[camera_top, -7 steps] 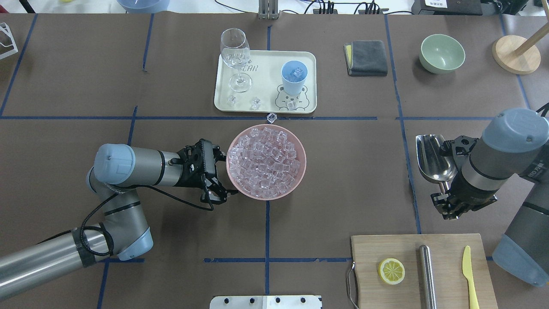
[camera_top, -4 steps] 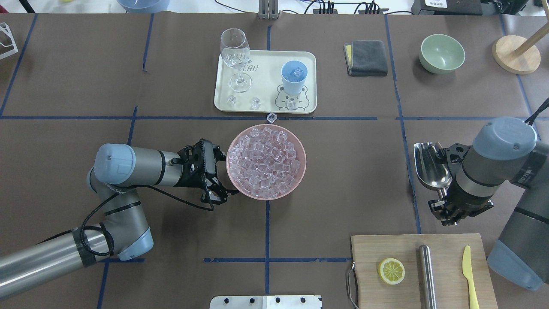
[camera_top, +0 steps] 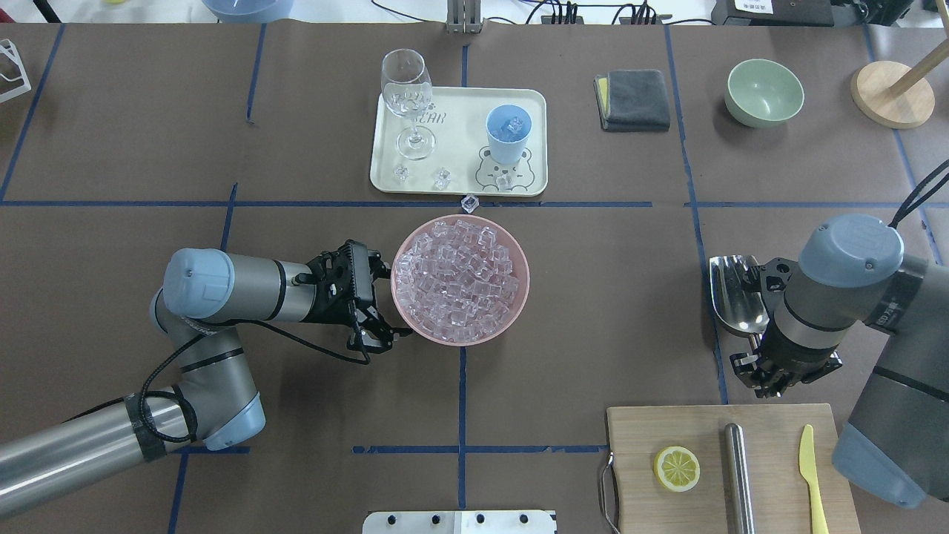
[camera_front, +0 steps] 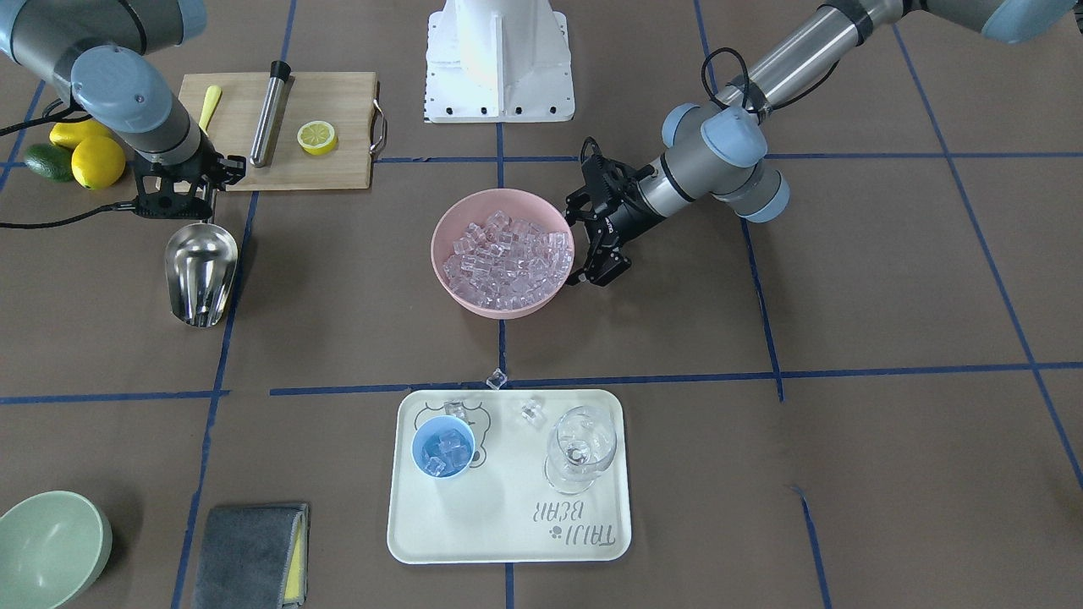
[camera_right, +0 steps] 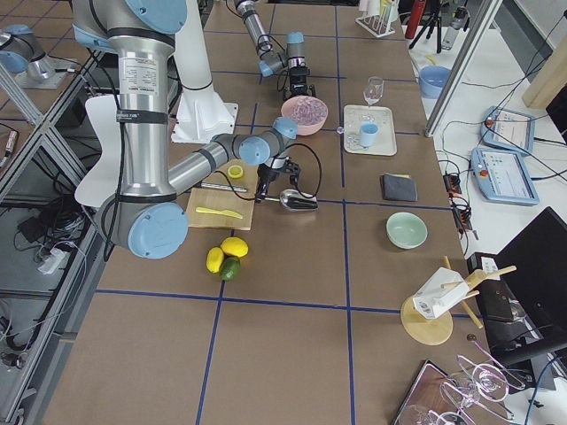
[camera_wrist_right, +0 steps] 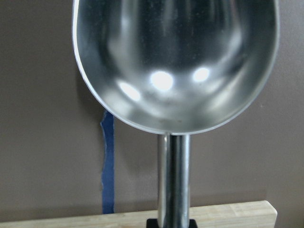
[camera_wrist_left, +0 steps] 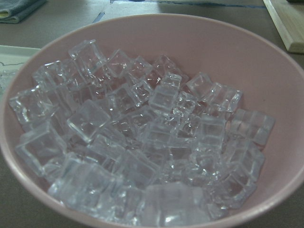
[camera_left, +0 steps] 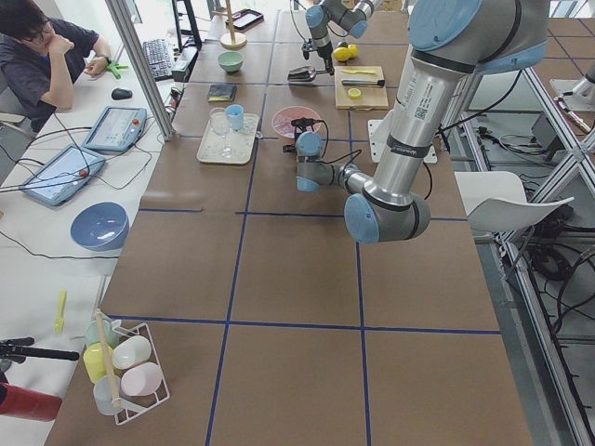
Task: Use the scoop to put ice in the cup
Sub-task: 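Carry the scoop back and set it down with the right gripper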
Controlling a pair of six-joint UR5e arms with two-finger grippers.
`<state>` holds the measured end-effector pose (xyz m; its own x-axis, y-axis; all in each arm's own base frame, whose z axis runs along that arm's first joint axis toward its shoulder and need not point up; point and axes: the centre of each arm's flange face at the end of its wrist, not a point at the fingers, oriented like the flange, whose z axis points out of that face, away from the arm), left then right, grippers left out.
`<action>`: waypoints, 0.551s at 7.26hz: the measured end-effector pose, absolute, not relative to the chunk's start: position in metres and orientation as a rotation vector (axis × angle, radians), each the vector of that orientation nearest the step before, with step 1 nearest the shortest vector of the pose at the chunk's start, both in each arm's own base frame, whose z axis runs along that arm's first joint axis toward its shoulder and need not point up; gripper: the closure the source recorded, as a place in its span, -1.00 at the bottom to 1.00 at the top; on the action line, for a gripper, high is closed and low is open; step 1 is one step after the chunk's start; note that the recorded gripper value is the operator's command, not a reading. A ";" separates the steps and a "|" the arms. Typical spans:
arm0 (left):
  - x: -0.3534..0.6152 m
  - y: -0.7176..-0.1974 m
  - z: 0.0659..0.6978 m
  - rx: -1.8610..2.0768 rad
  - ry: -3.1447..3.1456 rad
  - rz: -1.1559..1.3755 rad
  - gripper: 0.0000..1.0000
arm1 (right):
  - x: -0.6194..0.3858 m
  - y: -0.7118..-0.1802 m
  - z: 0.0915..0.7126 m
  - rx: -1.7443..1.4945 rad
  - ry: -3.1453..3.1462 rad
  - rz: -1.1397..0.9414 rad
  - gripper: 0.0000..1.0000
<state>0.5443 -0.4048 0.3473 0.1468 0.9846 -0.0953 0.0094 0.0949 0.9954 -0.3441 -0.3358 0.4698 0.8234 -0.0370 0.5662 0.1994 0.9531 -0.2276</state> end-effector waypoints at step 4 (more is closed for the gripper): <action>0.545 -0.404 0.347 1.207 1.146 1.031 -1.00 | -0.352 -0.333 0.466 -0.274 -0.590 -0.141 -1.00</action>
<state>0.5447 -0.4043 0.3474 0.1459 0.9847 -0.0951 0.0093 0.0948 0.9955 -0.3515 -0.3333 0.4663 0.8230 -0.0527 0.5656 0.2082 0.9544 -0.2140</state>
